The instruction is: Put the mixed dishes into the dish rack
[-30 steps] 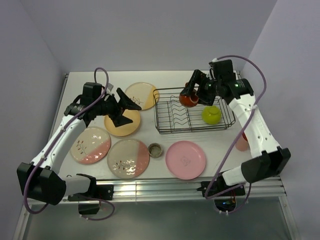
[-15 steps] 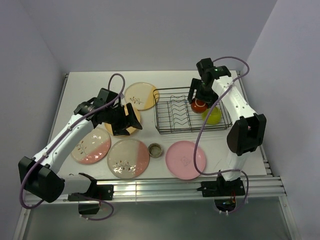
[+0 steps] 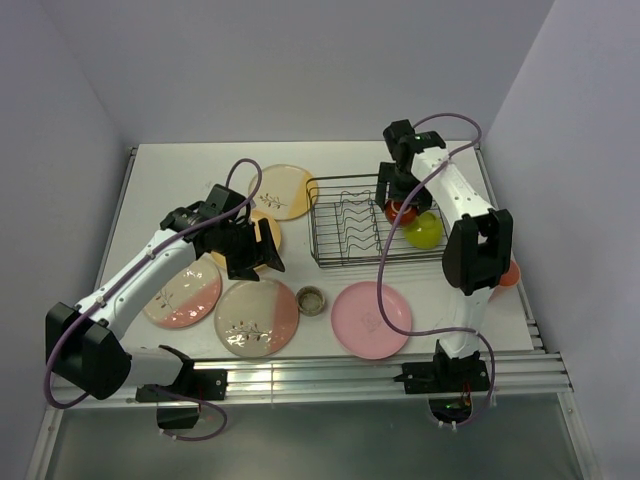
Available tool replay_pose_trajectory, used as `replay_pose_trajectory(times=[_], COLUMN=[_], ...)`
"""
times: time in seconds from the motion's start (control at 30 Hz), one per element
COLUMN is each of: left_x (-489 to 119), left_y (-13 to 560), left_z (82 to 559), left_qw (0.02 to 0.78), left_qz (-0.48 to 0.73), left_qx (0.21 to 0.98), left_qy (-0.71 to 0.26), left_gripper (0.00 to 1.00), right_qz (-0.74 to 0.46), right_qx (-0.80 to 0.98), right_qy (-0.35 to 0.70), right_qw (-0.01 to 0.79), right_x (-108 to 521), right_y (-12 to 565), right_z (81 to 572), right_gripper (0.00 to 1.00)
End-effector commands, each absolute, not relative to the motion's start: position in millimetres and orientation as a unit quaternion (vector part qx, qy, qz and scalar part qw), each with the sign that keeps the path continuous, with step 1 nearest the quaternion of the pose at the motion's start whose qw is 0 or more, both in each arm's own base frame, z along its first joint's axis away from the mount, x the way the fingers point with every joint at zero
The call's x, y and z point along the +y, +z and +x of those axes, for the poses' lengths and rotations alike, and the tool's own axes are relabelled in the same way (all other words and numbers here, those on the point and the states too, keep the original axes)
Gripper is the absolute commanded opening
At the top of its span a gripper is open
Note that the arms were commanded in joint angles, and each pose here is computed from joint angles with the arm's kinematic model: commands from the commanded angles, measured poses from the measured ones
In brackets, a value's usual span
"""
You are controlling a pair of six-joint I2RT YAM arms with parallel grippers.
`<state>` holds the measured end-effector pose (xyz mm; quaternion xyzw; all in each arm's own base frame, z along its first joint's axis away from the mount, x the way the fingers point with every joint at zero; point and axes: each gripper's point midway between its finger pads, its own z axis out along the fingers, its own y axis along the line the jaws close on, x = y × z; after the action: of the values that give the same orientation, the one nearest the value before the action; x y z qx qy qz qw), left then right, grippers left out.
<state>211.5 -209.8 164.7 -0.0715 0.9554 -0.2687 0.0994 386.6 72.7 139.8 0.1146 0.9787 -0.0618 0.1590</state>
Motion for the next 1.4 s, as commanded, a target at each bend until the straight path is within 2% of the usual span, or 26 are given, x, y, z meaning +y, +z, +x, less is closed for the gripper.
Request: replay_pose_trajectory(times=[0.0,0.63,0.73,0.87,0.93,0.97,1.07,1.37], left_x=[-211,-200,-200,-196,-194,-193,-193,-211], left_y=[166,163,161,154,150,146,137,120], left_z=[216,208,206,205,205,205,205,205], left_qw=[0.112,0.11,0.106,0.102,0.1,0.097,0.09,0.079], left_qz=[-0.058,-0.047,-0.046,-0.044,-0.043,-0.043,-0.042,-0.017], left_qx=[0.955,0.961,0.963,0.967,0.969,0.97,0.972,0.976], left_qy=[-0.268,-0.247,-0.245,-0.231,-0.224,-0.221,-0.215,-0.202], left_gripper=[0.75,0.77,0.77,0.77,0.77,0.76,0.76,0.74], right_qz=[0.098,0.067,0.068,0.073,0.074,0.075,0.075,0.08], right_qx=[0.975,0.983,0.983,0.982,0.982,0.982,0.981,0.977], right_qy=[-0.088,-0.083,-0.095,-0.11,-0.11,-0.108,-0.101,-0.096], right_qw=[0.177,0.149,0.139,0.134,0.135,0.139,0.146,0.176], right_x=[62,73,70,65,64,65,66,67], right_y=[137,91,83,80,78,81,84,101], right_z=[398,426,426,421,420,420,420,430], right_gripper=[0.0,0.0,0.03,0.13,0.23,0.34,0.51,0.65])
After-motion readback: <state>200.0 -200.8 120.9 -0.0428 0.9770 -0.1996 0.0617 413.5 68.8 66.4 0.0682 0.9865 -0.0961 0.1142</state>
